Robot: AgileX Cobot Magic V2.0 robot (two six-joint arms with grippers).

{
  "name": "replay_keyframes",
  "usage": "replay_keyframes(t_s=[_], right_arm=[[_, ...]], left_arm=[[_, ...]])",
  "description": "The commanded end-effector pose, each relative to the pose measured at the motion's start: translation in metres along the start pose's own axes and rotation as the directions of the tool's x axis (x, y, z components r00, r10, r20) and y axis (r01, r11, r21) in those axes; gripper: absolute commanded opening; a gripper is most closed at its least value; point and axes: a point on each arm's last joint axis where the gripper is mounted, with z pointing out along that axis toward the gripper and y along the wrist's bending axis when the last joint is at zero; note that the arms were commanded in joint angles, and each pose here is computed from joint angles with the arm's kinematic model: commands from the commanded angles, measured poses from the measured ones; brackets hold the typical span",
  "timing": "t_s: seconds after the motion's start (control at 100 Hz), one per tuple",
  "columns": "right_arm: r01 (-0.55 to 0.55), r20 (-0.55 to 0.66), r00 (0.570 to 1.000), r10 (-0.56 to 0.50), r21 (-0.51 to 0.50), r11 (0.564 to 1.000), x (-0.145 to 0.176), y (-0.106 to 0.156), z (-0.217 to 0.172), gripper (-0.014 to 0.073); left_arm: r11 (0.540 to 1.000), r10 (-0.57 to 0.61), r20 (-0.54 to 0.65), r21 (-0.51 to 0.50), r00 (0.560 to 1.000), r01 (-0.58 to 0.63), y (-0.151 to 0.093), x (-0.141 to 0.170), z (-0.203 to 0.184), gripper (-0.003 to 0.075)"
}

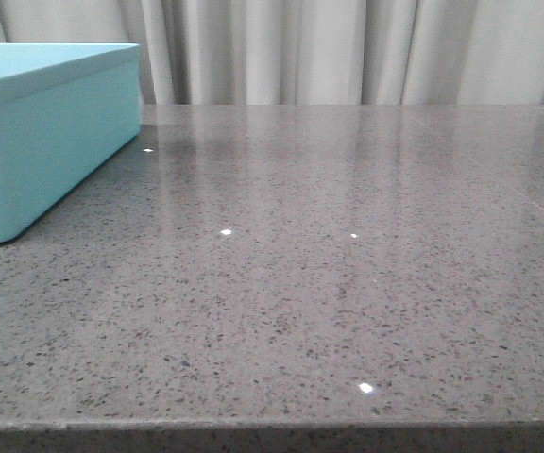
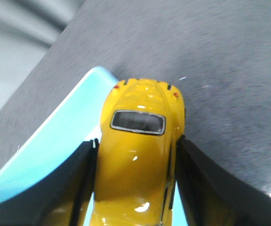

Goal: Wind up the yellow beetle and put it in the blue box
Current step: 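Lift the car with the left gripper over the blue box, then lower the car into the box and open the left gripper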

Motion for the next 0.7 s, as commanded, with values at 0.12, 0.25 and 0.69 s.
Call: replay_keyframes(t_s=[0.12,0.25,0.69], right_arm=[[0.017,0.1,0.995,-0.013,-0.035,0.999,-0.012,0.004,-0.007,0.053],[0.017,0.1,0.995,-0.013,-0.035,0.999,-0.012,0.004,-0.007,0.053],[0.017,0.102,0.995,-0.013,-0.036,0.999,-0.012,0.004,-0.007,0.053]], left_arm=[[0.983,-0.182,-0.071,-0.035,0.981,0.18,0.036,0.037,0.003,0.0221],[0.974,-0.225,-0.191,-0.018,0.956,0.225,0.044,0.065,0.039,0.0221],[0.953,-0.259,-0.308,0.075,0.916,0.295,0.029,0.099,0.121,0.0221]])
